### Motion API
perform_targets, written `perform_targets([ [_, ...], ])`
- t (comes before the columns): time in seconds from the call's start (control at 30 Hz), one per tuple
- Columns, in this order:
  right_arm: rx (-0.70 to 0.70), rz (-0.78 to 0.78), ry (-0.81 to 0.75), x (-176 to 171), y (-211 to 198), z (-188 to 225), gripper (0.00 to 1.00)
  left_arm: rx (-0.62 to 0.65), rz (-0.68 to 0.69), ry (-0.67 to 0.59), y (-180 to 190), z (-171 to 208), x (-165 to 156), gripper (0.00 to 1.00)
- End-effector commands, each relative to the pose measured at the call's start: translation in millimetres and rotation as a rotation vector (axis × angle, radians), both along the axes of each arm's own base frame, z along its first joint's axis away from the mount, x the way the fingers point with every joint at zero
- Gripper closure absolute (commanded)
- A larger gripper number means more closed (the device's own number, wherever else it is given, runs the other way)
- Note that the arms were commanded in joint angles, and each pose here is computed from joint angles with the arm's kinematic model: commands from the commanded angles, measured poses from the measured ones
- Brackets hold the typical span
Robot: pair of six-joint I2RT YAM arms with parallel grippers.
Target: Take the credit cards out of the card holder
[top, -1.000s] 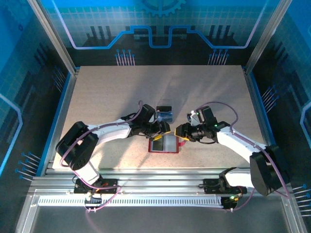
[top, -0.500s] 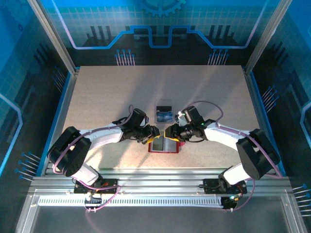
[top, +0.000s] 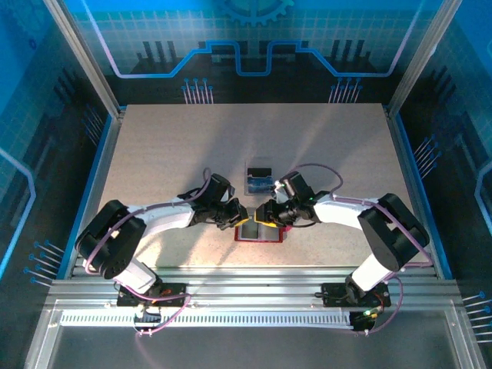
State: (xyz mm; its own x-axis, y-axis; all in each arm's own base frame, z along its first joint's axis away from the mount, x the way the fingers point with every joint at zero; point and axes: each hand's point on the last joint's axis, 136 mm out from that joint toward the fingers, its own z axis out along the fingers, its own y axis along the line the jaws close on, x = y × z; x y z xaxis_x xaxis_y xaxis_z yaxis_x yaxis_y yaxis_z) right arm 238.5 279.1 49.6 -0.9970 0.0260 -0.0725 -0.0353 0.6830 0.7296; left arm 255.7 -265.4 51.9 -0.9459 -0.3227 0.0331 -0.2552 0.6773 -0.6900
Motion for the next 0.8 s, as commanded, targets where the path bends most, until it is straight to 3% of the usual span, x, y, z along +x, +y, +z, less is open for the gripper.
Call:
perform_targets([
  [0.0,0.018,0.016,0.004,-2,9,-2,0.59,0.011,0.002,0.018,3,-10,-2,0.9],
  [0.27,0.02,0.037,0.021,-3,15,-6,0.6,0.025,0.005,0.046,6,-25,-6,0.97],
  [0.77,0.022,0.047,0.035,-5,19,-9,0.63,0.073,0.006,0.085,15,-40,-15,0.99],
])
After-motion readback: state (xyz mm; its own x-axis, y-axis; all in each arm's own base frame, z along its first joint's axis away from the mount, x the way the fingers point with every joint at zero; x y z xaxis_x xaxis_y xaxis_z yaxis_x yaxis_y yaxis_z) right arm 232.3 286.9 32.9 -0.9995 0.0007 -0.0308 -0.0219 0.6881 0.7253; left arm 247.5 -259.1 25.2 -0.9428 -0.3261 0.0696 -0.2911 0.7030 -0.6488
